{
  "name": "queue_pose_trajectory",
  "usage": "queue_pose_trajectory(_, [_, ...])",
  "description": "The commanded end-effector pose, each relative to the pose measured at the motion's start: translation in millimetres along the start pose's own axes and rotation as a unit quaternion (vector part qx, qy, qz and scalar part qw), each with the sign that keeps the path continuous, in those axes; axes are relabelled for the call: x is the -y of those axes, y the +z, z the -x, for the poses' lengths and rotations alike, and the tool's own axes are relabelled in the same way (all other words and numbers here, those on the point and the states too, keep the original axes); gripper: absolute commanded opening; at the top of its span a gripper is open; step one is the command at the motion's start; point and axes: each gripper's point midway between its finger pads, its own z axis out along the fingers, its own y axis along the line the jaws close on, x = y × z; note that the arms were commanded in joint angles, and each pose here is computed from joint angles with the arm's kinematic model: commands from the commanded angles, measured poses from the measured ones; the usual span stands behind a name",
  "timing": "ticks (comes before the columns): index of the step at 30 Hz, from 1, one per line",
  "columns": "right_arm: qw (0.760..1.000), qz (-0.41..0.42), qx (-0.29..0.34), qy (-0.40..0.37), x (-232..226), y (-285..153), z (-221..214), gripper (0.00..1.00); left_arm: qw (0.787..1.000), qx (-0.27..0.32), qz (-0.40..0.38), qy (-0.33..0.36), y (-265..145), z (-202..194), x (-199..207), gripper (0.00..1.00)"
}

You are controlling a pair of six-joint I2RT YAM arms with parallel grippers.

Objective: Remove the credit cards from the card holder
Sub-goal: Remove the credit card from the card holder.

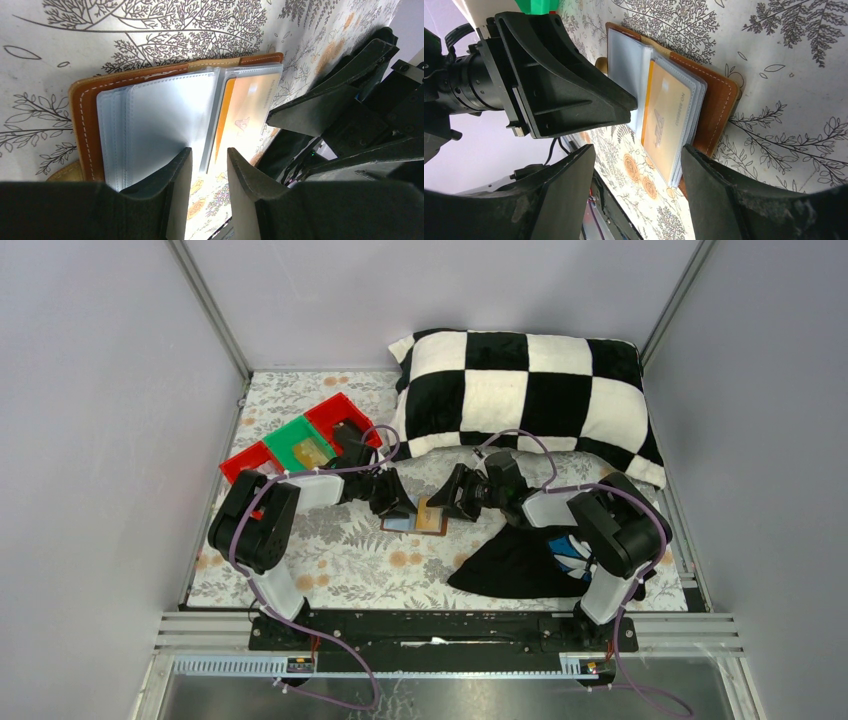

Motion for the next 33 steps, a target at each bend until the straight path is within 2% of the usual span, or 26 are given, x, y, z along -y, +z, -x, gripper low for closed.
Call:
queue_pose_trajectory(1, [1.000, 0.019, 0.011, -0.023, -18.9, 1.0, 7.5, 0.71, 1.000, 0.002, 0.007, 0.012, 3.2, 1.5, -4.9, 0.37])
queue_pose_trajectory(15, [0.999, -0.011, 0.031, -0.022, -8.7, -3.6, 9.3, 0.71, 1.000, 0.001, 0.007, 0.013, 3.7, 1.7, -5.0, 0.37])
queue_pose_trajectory(33, [0.999, 0.016, 0.027, -0.033, -20.4, -1.0, 9.4, 0.71, 1.000, 0.000, 0.006, 0.014, 3.4, 0.8, -5.1, 0.36])
